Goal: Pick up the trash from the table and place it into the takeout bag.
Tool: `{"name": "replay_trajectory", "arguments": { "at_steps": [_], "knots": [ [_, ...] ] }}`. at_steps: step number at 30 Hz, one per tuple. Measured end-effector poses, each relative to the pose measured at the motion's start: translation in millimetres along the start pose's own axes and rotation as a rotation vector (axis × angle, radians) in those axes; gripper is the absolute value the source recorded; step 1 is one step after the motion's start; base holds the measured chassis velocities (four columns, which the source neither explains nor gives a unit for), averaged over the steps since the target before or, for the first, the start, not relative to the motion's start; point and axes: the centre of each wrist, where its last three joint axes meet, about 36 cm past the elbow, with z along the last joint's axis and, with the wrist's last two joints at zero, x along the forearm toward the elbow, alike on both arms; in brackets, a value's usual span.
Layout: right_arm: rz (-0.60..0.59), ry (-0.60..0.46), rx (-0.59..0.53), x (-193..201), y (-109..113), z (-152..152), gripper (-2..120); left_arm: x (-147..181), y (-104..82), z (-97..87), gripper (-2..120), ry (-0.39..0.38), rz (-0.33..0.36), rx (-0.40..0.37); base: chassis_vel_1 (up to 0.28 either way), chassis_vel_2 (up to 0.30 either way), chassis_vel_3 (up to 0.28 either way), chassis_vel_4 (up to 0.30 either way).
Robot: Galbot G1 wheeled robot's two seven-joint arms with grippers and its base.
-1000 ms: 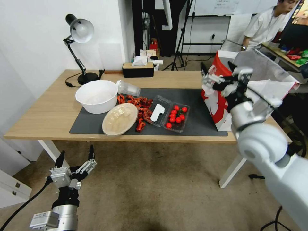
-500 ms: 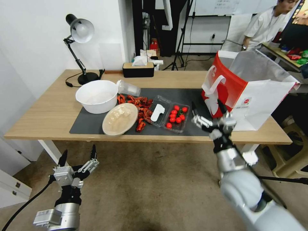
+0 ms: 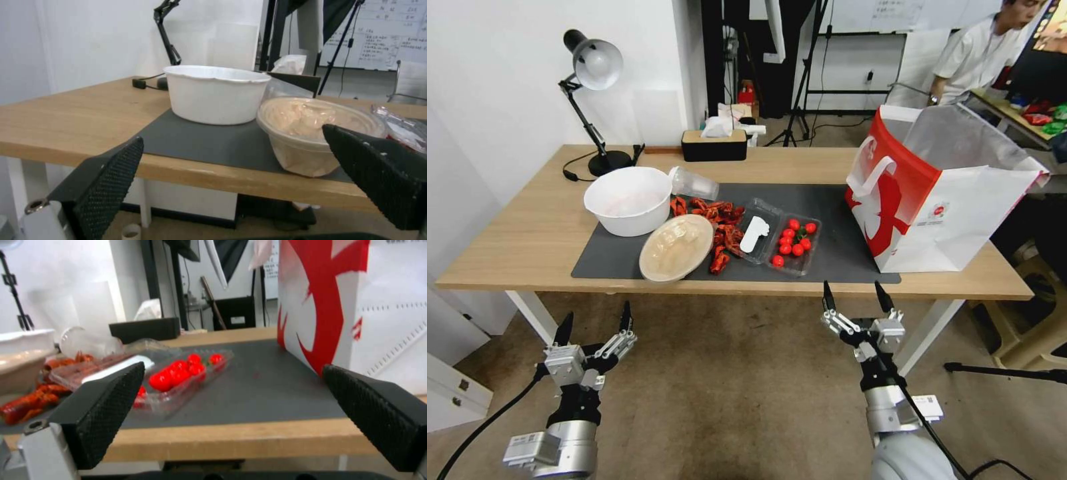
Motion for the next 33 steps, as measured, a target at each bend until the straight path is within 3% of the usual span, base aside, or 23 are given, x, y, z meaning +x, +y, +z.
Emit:
{"name": "replay_trajectory", "arguments": {
  "at_steps": [13, 18, 20, 21, 23, 24, 25, 28, 29, 31, 33],
  "knots": [
    [0.008, 0.045, 0.005, 0, 3, 1, 100, 0, 2.9, 1.3, 100, 0.005, 0.0, -0.002, 0.0, 0.0, 0.0, 0.0],
    [0.01, 0.052, 0.004, 2, 3, 2, 100, -8, 2.3, -4.2, 100, 0.025, 0.013, 0.048, 0.0, 0.0, 0.0, 0.0],
    [0.01, 0.054, 0.005, 3, 3, 1, 100, -20, 1.3, -19.7, 100, 0.054, 0.05, 0.138, 0.0, 0.0, 0.0, 0.0],
    [0.01, 0.054, 0.005, 3, 3, 1, 100, -20, 1.3, -19.7, 100, 0.054, 0.05, 0.138, 0.0, 0.0, 0.0, 0.0],
    [0.011, 0.053, 0.01, 3, 2, 0, 100, -34, 0.8, -38.2, 100, 0.112, 0.115, 0.293, 0.0, 0.0, 0.0, 0.0],
    [0.014, 0.052, 0.012, 2, 1, 0, 100, -39, 0.7, -43.5, 100, 0.13, 0.135, 0.342, 0.0, 0.0, 0.0, 0.0],
    [0.014, 0.052, 0.012, 2, 1, 0, 100, -39, 0.7, -43.5, 100, 0.13, 0.135, 0.342, 0.0, 0.0, 0.0, 0.0],
    [0.02, 0.046, 0.015, 1, 0, -3, 100, -55, 0.8, -58.3, 100, 0.223, 0.18, 0.52, 0.0, 0.0, 0.0, 0.0],
    [0.02, 0.046, 0.015, 1, 0, -3, 100, -55, 0.8, -58.3, 100, 0.223, 0.18, 0.52, 0.0, 0.0, 0.0, 0.0],
    [0.022, 0.047, 0.017, 1, -1, -4, 100, -64, 1.2, -64.8, 100, 0.303, 0.181, 0.615, 0.0, 0.0, 0.0, 0.0],
    [0.022, 0.047, 0.018, 1, -1, -4, 100, -67, 1.8, -66.8, 100, 0.327, 0.18, 0.641, 0.0, 0.0, 0.0, 0.0]
  ]
}}
